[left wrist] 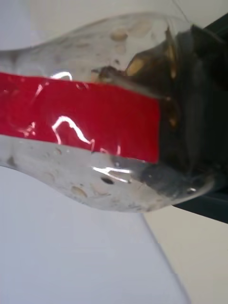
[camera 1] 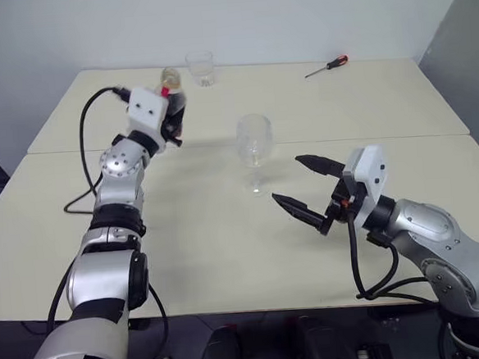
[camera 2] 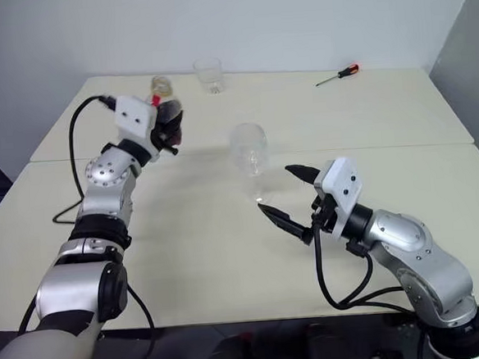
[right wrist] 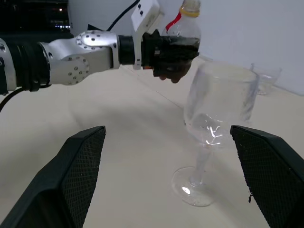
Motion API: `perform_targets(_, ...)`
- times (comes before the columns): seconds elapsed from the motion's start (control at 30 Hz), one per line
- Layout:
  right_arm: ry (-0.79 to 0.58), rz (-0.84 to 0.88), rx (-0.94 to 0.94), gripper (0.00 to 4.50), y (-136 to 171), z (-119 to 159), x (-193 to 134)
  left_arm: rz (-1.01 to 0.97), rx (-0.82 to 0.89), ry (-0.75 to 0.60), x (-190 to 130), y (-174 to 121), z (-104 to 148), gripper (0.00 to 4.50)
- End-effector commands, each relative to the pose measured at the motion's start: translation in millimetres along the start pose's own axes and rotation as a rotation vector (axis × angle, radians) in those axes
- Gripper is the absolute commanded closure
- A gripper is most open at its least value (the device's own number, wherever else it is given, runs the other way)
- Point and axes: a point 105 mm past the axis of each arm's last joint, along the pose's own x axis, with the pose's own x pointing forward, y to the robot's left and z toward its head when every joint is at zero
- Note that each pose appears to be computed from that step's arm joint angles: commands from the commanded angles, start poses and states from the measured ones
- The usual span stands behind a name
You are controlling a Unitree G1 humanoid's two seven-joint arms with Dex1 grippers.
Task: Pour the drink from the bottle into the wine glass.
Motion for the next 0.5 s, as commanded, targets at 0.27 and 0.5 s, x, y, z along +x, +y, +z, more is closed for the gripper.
perform_targets(0.27,-0.055,-0.050,-0.031,0.00,-17,20,11,-0.099,0.026,-0.091,24,-7,42,3.23)
perform_targets(0.5,-0.052,-0.056,-0.043,0.00,-22,22,15,-0.160,0.139,-0.104,28,-19,49,3.23)
